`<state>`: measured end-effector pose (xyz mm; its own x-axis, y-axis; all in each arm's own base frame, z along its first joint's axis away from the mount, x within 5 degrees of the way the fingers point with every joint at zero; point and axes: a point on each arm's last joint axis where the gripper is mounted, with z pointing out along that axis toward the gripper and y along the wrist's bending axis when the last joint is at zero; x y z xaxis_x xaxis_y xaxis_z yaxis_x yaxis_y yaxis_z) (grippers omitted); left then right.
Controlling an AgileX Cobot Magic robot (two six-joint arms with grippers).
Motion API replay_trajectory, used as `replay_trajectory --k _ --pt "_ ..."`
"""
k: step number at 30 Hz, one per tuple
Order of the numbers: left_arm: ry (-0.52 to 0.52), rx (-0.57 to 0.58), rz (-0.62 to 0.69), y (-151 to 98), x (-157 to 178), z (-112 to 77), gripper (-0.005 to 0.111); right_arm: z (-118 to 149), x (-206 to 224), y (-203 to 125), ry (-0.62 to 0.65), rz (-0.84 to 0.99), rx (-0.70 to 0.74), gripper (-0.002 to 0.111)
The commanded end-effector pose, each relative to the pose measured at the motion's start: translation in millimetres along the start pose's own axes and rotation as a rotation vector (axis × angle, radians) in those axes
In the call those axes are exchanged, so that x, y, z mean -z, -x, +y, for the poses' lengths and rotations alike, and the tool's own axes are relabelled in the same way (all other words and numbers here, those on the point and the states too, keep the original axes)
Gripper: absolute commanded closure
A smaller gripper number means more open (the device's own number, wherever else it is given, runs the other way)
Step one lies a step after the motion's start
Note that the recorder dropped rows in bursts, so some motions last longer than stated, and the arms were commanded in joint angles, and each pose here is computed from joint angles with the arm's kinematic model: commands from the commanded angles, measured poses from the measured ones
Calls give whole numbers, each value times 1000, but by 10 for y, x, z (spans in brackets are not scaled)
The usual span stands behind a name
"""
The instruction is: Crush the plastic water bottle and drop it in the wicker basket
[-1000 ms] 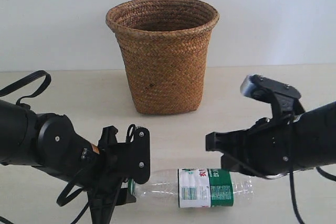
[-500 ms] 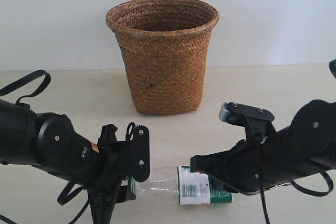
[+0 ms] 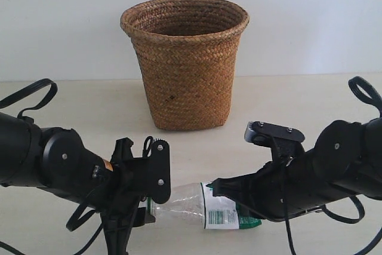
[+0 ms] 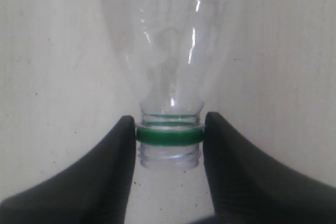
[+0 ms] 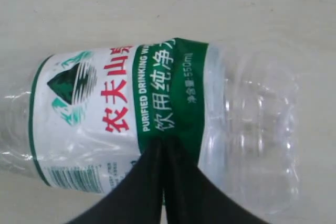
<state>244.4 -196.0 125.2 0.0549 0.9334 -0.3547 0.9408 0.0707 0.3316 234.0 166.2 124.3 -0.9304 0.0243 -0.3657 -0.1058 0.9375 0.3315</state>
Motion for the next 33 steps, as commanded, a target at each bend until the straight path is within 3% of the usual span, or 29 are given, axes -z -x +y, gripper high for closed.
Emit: replay_trajectory --k 1,14,28,33 --pt "-31 -2 4 15 -1 -35 103 -106 -160 -185 -42 123 8 107" --pt "-31 -2 4 15 -1 -35 103 -75 -90 -161 -24 109 15 107" --pt "-31 -2 4 15 -1 -35 103 189 715 37 154 -103 71 107" --pt "-31 -7 5 15 -1 -35 103 362 721 120 196 -102 77 107"
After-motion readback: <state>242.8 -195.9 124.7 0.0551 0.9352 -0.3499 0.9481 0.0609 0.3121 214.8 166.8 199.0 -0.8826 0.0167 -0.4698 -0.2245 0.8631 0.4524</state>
